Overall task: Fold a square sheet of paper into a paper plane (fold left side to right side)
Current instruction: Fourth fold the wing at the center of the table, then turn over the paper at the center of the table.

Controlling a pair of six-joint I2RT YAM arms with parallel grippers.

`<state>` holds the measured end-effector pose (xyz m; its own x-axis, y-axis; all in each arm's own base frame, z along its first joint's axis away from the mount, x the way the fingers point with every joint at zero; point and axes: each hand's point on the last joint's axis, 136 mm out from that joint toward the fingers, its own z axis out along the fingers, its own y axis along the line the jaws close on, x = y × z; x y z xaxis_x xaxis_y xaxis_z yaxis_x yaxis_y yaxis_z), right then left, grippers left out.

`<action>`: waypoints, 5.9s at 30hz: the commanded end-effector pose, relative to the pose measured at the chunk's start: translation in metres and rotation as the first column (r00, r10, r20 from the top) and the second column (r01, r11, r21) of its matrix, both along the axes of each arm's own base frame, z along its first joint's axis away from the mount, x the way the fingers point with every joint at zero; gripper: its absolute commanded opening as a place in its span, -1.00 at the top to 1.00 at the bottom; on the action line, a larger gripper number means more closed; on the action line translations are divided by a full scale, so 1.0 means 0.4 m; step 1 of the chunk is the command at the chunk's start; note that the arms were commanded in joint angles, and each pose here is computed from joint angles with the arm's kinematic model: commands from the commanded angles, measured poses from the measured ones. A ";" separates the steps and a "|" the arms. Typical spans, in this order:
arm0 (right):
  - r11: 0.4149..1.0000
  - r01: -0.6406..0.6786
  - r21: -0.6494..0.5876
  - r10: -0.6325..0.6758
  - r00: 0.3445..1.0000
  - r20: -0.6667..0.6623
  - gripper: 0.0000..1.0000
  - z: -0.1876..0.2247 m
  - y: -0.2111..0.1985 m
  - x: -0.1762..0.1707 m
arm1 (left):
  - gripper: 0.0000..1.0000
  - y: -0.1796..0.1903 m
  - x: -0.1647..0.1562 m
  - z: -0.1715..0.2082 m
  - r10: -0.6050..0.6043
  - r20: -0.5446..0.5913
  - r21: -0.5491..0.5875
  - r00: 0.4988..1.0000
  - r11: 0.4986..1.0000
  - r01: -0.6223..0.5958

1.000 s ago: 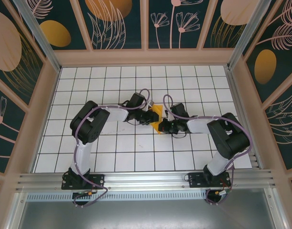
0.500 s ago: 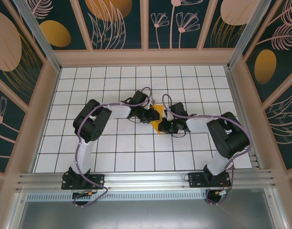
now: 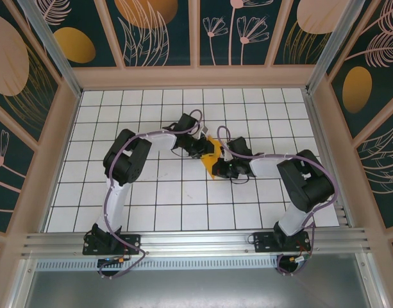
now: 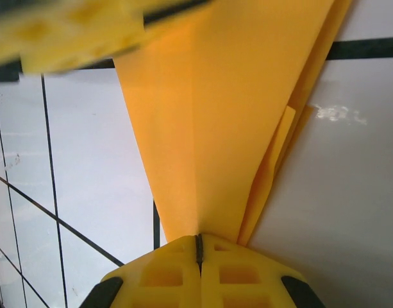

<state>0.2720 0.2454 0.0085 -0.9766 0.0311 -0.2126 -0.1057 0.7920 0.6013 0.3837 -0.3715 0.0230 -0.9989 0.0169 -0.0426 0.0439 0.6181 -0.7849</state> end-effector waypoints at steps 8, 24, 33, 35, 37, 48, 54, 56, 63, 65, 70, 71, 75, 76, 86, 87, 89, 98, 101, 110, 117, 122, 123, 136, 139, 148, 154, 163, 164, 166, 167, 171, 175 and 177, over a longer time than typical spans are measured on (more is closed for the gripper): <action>0.942 -0.039 -0.332 -0.058 0.959 -0.279 1.00 -0.194 -0.175 -0.199 | 0.44 0.143 0.241 -0.076 0.156 0.153 0.140 0.976 0.974 -0.177; 0.948 -0.052 -0.313 -0.035 0.963 -0.269 1.00 -0.186 -0.152 -0.193 | 0.34 0.163 0.363 -0.032 0.222 0.196 0.075 0.955 0.968 -0.240; 0.977 -0.038 -0.212 0.006 0.989 -0.150 1.00 -0.107 -0.088 -0.117 | 0.26 0.168 0.352 0.146 0.216 0.306 0.010 0.927 0.973 -0.230; 0.981 -0.041 -0.192 0.017 0.992 -0.121 1.00 -0.084 -0.075 -0.100 | 0.24 0.174 0.336 0.191 0.216 0.332 -0.001 0.918 0.974 -0.228; 0.985 -0.041 -0.168 0.028 0.996 -0.080 1.00 -0.055 -0.063 -0.080 | 0.23 0.188 0.316 0.230 0.220 0.357 -0.006 0.908 0.972 -0.233; 0.999 -0.005 0.039 -0.001 0.987 0.159 0.72 0.163 -0.061 0.022 | 0.11 0.217 0.111 0.266 0.224 0.338 -0.069 0.914 0.975 -0.213; 0.991 -0.057 0.125 0.036 0.986 0.164 0.84 0.193 -0.020 0.030 | 0.11 0.135 0.038 0.232 0.168 0.297 -0.095 0.940 0.985 -0.146; 0.988 -0.072 0.140 0.050 0.987 0.154 0.84 0.187 0.000 0.025 | 0.13 0.120 0.035 0.221 0.160 0.287 -0.094 0.945 0.986 -0.138; 0.985 -0.085 0.148 0.066 0.990 0.128 0.84 0.148 0.038 0.041 | 0.14 0.095 0.037 0.196 0.144 0.264 -0.088 0.954 0.988 -0.125; 0.992 -0.065 0.106 0.053 0.992 0.117 0.84 0.122 0.030 0.056 | 0.14 0.092 0.036 0.197 0.140 0.263 -0.090 0.955 0.989 -0.121; 0.999 -0.037 0.040 0.034 0.997 0.069 0.85 0.061 0.003 0.068 | 0.14 0.085 0.031 0.202 0.125 0.267 -0.092 0.956 0.990 -0.103; 0.999 -0.039 0.034 0.037 0.998 0.058 0.85 0.050 0.001 0.065 | 0.14 0.082 0.030 0.200 0.120 0.264 -0.091 0.957 0.991 -0.099; 0.999 -0.036 -0.010 0.036 0.999 0.015 0.87 0.010 -0.014 0.051 | 0.14 0.071 0.024 0.200 0.102 0.263 -0.091 0.959 0.993 -0.080; 0.999 -0.031 -0.021 0.031 0.999 0.006 0.87 0.001 -0.020 0.047 | 0.14 0.069 0.024 0.200 0.099 0.264 -0.091 0.959 0.993 -0.078; 0.998 -0.020 -0.056 0.021 1.000 0.004 0.85 -0.007 -0.042 0.032 | 0.13 0.052 0.018 0.192 0.076 0.256 -0.087 0.964 0.995 -0.055; 0.998 -0.018 -0.060 0.018 1.000 0.000 0.85 -0.010 -0.045 0.032 | 0.12 0.048 0.015 0.193 0.069 0.254 -0.091 0.965 0.995 -0.047; 0.998 -0.015 -0.067 0.014 1.000 -0.009 0.88 -0.018 -0.050 0.028 | 0.13 0.036 0.007 0.192 0.051 0.252 -0.099 0.966 0.995 -0.026; 0.997 0.001 -0.077 -0.007 0.997 -0.074 1.00 -0.059 -0.070 0.001 | 0.21 -0.020 -0.006 0.141 -0.007 0.206 -0.112 0.978 0.993 0.030; 0.996 0.002 -0.089 -0.010 0.996 -0.086 1.00 -0.068 -0.076 -0.004 | 0.23 -0.032 -0.008 0.122 -0.022 0.190 -0.115 0.981 0.992 0.045; 0.994 -0.001 -0.110 -0.009 0.996 -0.094 1.00 -0.079 -0.082 -0.007 | 0.27 -0.058 -0.027 0.070 -0.060 0.145 -0.117 0.988 0.990 0.077; 0.988 -0.004 -0.154 -0.013 0.994 -0.107 1.00 -0.095 -0.097 -0.017 | 0.27 -0.040 0.027 -0.004 -0.024 0.173 0.020 0.985 1.000 0.021; 0.984 -0.008 -0.179 -0.013 0.993 -0.114 1.00 -0.100 -0.108 -0.028 | 0.27 -0.023 0.055 -0.045 0.001 0.181 0.093 0.983 0.996 -0.018; 0.983 -0.007 -0.184 -0.014 0.993 -0.115 1.00 -0.101 -0.111 -0.029 | 0.26 -0.020 0.062 -0.048 0.003 0.189 0.107 0.982 0.994 -0.024; 0.981 -0.016 -0.191 -0.011 0.990 -0.141 1.00 -0.116 -0.121 -0.059 | 0.23 0.067 0.220 -0.054 0.107 0.236 0.136 0.966 0.981 -0.142; 0.982 -0.018 -0.190 -0.010 0.990 -0.142 1.00 -0.116 -0.121 -0.063 | 0.21 0.079 0.253 -0.048 0.129 0.248 0.133 0.960 0.977 -0.166; 0.983 -0.022 -0.180 -0.004 0.990 -0.138 1.00 -0.111 -0.116 -0.065 | 0.16 0.118 0.317 -0.060 0.171 0.256 0.147 0.952 0.966 -0.213; 0.994 -0.031 -0.100 0.022 0.996 -0.086 1.00 -0.065 -0.077 -0.037 | 0.07 0.105 0.338 0.041 0.164 0.293 0.071 0.942 0.979 -0.193; 0.995 -0.046 0.083 0.033 0.988 0.151 0.51 0.147 -0.008 0.064 | -0.06 0.165 0.294 0.255 0.181 0.426 0.033 0.886 0.976 -0.215; 0.995 -0.038 0.094 0.021 0.983 0.181 0.41 0.174 -0.014 0.075 | -0.06 0.171 0.276 0.268 0.183 0.430 0.024 0.884 0.977 -0.214; 0.995 -0.013 0.102 -0.010 0.974 0.225 0.27 0.213 -0.038 0.092 | -0.06 0.174 0.236 0.278 0.184 0.422 -0.006 0.888 0.980 -0.201; 0.995 0.008 0.102 -0.032 0.970 0.242 0.21 0.229 -0.057 0.100 | -0.06 0.174 0.209 0.270 0.182 0.406 -0.020 0.895 0.981 -0.191; 0.992 0.077 0.096 -0.101 0.956 0.275 -0.02 0.252 -0.127 0.117 | -0.04 0.128 0.111 0.224 0.140 0.341 -0.071 0.930 0.990 -0.123; 0.984 0.134 0.117 -0.163 0.942 0.293 -0.14 0.262 -0.173 0.113 | -0.03 0.062 0.065 0.175 0.083 0.309 -0.066 0.947 0.996 -0.066; 0.979 0.146 0.139 -0.182 0.937 0.298 -0.19 0.267 -0.181 0.100 | -0.01 0.035 0.059 0.145 0.065 0.285 -0.062 0.956 0.997 -0.049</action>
